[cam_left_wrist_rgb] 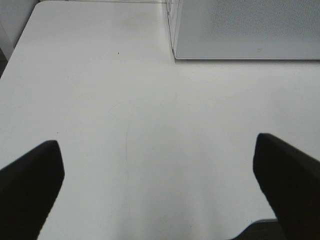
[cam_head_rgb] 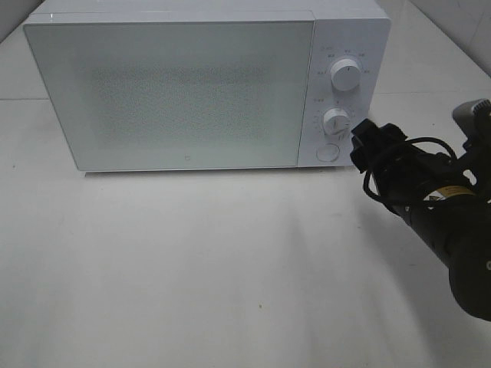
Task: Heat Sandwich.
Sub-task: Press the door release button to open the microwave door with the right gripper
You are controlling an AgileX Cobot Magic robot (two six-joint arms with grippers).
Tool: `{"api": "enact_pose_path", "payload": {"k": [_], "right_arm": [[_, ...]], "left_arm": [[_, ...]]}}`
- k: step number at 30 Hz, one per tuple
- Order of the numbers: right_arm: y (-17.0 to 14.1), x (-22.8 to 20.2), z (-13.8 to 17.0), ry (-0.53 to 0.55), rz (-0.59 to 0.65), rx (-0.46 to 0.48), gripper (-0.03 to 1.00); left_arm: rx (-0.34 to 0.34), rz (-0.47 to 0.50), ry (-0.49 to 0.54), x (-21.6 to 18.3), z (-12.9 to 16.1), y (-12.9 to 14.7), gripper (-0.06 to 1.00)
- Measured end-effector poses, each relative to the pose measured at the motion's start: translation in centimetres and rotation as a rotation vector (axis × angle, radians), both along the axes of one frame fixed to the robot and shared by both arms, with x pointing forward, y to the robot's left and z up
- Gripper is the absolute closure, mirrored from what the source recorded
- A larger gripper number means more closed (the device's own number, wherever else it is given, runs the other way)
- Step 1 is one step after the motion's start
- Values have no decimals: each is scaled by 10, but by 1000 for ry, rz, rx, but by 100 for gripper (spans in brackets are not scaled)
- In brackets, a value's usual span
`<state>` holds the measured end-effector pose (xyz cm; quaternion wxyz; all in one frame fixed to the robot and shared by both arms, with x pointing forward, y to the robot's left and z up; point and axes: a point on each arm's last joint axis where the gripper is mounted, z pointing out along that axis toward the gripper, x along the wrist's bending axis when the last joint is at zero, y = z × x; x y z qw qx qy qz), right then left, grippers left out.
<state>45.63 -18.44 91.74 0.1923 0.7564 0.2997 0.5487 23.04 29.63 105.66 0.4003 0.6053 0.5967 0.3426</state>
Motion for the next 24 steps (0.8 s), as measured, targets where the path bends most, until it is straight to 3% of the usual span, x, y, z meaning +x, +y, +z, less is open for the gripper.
{"api": "enact_pose_path", "payload": {"k": [2,3,6,13,18,19,20,23,24], "right_arm": [[0,0,0,2,-17,48,24],[0,0,0,8,-56,163,24],[0,0,0,18,-118,346,25],[0,0,-1,30,-178,519,33],[1,-1,-2,50,-215,622,51],[1,-1,-3,67,-223,641,62],[1,-1,-3,67,-223,641,62],[2,-2,-6,95,-228,644,76],[2,-3,-7,119,-230,642,88]], "left_arm": [[0,0,0,0,0,0,-3],[0,0,0,0,0,0,-3],[0,0,0,0,0,0,-3],[0,0,0,0,0,0,-3],[0,0,0,0,0,0,-3],[0,0,0,0,0,0,-3],[0,0,0,0,0,0,-3],[0,0,0,0,0,0,-3],[0,0,0,0,0,0,-3]]}}
